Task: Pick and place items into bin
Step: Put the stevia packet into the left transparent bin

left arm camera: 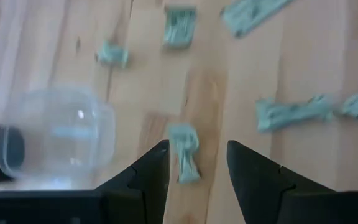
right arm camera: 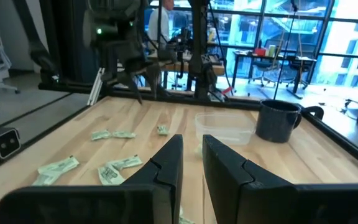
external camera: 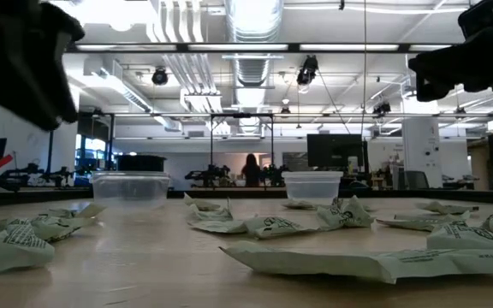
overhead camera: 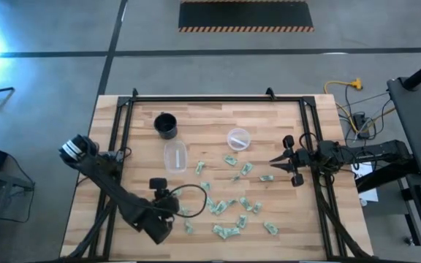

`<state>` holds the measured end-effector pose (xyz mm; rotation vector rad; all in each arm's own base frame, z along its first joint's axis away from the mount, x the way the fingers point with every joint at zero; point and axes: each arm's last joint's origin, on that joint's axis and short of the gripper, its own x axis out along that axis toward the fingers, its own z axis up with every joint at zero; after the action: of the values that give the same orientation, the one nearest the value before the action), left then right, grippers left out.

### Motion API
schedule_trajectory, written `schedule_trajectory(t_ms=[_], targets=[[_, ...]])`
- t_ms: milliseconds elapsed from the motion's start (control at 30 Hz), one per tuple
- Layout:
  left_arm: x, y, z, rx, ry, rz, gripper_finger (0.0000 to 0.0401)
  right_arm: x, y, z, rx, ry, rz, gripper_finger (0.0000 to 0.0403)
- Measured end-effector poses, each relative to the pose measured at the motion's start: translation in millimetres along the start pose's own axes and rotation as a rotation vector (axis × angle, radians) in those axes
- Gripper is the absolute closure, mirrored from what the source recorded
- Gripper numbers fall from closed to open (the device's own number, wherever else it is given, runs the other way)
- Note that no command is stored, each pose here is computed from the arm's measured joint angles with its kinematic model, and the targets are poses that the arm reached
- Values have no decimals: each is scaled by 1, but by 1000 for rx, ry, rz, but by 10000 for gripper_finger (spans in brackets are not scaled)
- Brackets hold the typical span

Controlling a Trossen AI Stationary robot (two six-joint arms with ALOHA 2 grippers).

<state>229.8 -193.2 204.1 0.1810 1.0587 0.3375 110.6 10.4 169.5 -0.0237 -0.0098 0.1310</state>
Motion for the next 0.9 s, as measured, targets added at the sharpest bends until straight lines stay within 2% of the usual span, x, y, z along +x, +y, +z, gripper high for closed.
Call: schedule_trajectory(t_ms=[167, 267, 500, 733, 900], targets=[[4, 5, -9, -47, 74, 61, 257, 0, 0, 0, 29, 3, 5, 351], [6, 7, -14, -77, 64, 49, 257, 0, 0, -1, 30, 7, 7, 351], [27, 19, -44, -156, -7, -46, 257, 1, 0, -2, 32, 20, 11, 351], [32, 42, -66, -253, -135, -151, 257, 1, 0, -2, 25, 22, 13, 351], [40, 45, -77, -293, -239, -263, 257, 1, 0, -2, 25, 22, 13, 351]])
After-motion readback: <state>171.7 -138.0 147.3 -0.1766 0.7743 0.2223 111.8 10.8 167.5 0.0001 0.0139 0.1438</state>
